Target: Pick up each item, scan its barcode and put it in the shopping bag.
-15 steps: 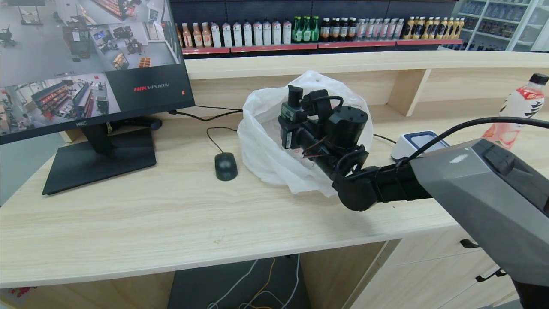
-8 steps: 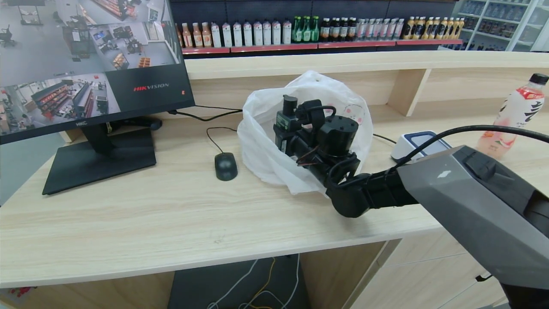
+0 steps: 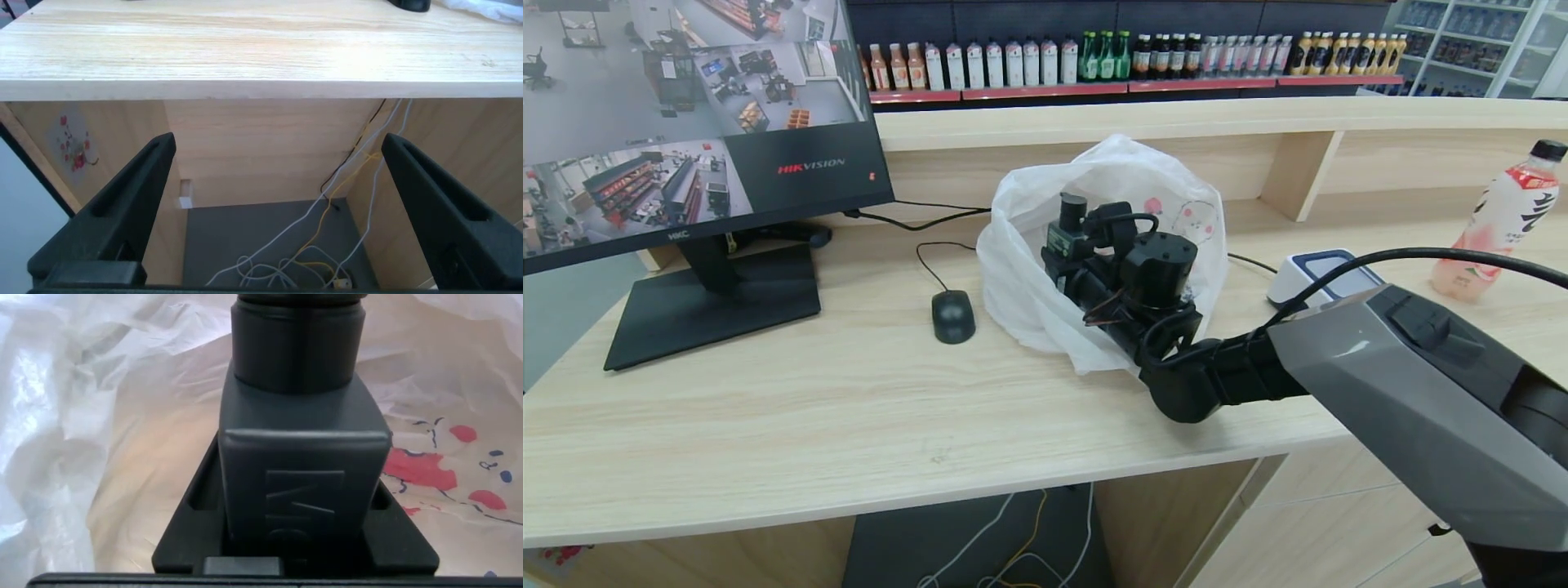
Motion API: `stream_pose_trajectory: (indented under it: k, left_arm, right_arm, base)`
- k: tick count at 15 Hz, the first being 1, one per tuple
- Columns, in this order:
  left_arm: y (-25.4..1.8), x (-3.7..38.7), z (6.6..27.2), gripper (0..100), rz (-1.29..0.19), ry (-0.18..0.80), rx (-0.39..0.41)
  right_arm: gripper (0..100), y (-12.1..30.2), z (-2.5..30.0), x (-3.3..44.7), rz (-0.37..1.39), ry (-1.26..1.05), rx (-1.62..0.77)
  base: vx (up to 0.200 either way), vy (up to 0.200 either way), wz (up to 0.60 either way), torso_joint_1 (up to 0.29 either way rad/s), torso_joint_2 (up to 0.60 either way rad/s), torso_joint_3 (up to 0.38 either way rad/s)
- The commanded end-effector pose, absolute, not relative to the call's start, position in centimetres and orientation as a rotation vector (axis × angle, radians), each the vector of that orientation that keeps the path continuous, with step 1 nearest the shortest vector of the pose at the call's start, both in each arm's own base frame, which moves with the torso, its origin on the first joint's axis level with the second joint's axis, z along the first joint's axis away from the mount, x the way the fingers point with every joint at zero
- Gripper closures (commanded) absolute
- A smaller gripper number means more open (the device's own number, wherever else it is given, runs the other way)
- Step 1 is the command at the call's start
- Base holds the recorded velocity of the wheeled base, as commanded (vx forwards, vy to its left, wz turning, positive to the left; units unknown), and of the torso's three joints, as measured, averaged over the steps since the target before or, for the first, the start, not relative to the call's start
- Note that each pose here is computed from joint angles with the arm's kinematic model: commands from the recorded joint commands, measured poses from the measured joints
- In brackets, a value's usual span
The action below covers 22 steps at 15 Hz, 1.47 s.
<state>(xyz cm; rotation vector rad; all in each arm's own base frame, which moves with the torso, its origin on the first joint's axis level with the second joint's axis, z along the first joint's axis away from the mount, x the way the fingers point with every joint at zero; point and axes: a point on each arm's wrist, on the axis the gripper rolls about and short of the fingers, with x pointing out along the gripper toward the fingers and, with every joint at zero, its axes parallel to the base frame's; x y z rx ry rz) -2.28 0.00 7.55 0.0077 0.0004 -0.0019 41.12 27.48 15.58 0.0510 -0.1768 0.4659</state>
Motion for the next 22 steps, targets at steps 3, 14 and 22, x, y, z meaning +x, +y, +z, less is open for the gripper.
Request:
stream_pose_trajectory:
  k: [3, 14, 22]
  left_arm:
    - [0.0, -2.3, 7.5, 0, -0.002, 0.0, 0.008]
    - [0.0, -2.3, 7.5, 0, -0.002, 0.0, 0.008]
    - [0.0, -2.3, 7.5, 0, 0.0, 0.0, 0.008]
  right_arm:
    - [100, 27.3, 15.0, 41.2, 0.463, -0.153, 0.062]
    - [0, 27.0, 15.5, 41.3, 0.458, -0.17, 0.088]
    - [0, 26.2, 18.9, 39.7, 0.461, -0.221, 0.107]
  base:
    - [0.0, 0.0, 0.0, 0.0, 0.0, 0.0]
    - [0.0, 0.0, 0.0, 0.0, 0.0, 0.0]
    - [0.0, 0.0, 0.0, 0.0, 0.0, 0.0]
